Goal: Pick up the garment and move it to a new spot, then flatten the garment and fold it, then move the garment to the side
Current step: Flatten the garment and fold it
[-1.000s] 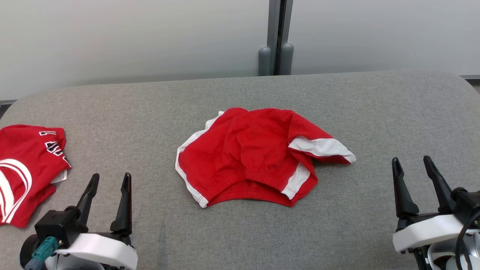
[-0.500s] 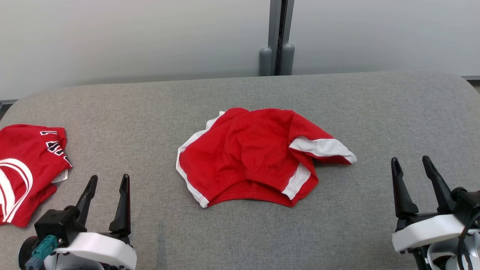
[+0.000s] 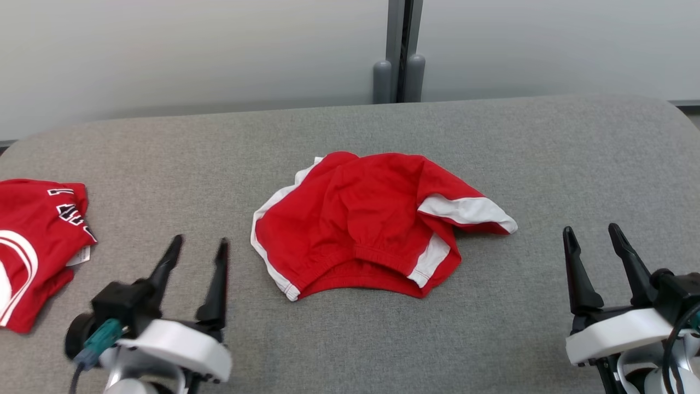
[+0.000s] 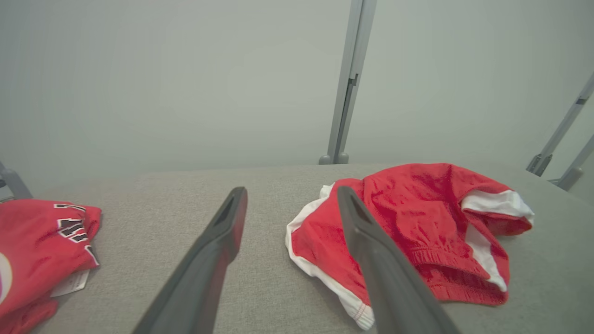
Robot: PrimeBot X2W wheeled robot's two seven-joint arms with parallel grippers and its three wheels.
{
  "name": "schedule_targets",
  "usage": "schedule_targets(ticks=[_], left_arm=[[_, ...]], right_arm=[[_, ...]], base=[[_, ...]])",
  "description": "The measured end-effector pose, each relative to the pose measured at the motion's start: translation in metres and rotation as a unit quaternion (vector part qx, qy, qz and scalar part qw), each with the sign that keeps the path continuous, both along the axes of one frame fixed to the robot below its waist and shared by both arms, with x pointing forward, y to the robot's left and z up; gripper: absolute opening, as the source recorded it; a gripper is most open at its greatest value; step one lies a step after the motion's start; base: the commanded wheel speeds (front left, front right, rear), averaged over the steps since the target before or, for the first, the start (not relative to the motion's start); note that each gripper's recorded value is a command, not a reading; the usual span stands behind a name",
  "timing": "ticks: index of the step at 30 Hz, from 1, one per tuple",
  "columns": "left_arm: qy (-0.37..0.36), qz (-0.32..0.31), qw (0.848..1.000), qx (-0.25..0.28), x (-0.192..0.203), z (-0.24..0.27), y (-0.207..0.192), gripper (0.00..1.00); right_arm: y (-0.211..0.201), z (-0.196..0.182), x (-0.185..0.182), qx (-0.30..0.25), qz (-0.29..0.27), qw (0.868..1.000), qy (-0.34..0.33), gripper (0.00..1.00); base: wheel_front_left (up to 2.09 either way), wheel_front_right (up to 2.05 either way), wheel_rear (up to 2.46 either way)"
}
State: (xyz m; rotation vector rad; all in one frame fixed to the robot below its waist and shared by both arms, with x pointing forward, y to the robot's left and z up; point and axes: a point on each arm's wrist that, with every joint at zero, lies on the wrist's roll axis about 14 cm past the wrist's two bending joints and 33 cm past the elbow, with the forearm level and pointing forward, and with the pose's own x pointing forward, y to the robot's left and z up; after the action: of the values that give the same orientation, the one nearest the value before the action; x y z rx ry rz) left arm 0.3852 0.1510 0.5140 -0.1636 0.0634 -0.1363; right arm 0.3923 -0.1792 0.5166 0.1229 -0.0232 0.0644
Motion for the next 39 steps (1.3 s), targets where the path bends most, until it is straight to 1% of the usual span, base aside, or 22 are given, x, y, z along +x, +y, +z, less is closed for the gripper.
schedule_targets(ticks=[3,5,6,10,14,19,22,26,34,39], left_arm=[[0.002,-0.057,0.998,-0.010,0.009,0.002,-0.035,1.00],[0.017,-0.097,0.995,-0.017,0.010,-0.004,-0.058,1.00],[0.017,-0.097,0.995,-0.017,0.010,-0.004,-0.058,1.00],[0.056,-0.168,0.984,-0.029,0.009,-0.022,-0.099,1.00],[0.102,-0.243,0.964,-0.040,-0.003,-0.045,-0.143,1.00],[0.159,-0.314,0.934,-0.058,-0.015,-0.071,-0.182,1.00],[0.189,-0.335,0.921,-0.067,-0.017,-0.087,-0.195,1.00],[0.215,-0.351,0.908,-0.077,-0.015,-0.102,-0.206,1.00],[0.212,-0.364,0.902,-0.090,0.003,-0.108,-0.217,1.00],[0.194,-0.370,0.903,-0.103,0.010,-0.099,-0.226,1.00]], right_arm=[[0.002,0.000,0.005,-0.001,0.003,1.000,0.000,1.00],[0.001,-0.005,0.005,0.000,0.002,1.000,0.007,1.00],[0.001,-0.005,0.005,0.000,0.002,1.000,0.007,1.00],[-0.002,-0.011,0.009,0.002,-0.003,1.000,0.015,1.00],[-0.007,-0.023,0.013,0.001,-0.010,1.000,0.029,1.00],[-0.007,-0.033,0.025,0.003,-0.010,0.999,0.036,1.00],[-0.009,-0.043,0.030,0.004,-0.012,0.999,0.046,1.00],[-0.014,-0.055,0.032,0.004,-0.020,0.998,0.058,1.00],[-0.023,-0.066,0.034,0.002,-0.032,0.997,0.068,1.00],[-0.025,-0.066,0.034,0.003,-0.035,0.997,0.066,1.00]], base=[[0.00,0.00,0.00],[0.00,0.00,0.00],[0.00,0.00,0.00],[0.00,0.00,0.00],[0.00,0.00,0.00],[0.00,0.00,0.00],[0.00,0.00,0.00],[0.00,0.00,0.00],[0.00,0.00,0.00],[0.00,0.00,0.00]])
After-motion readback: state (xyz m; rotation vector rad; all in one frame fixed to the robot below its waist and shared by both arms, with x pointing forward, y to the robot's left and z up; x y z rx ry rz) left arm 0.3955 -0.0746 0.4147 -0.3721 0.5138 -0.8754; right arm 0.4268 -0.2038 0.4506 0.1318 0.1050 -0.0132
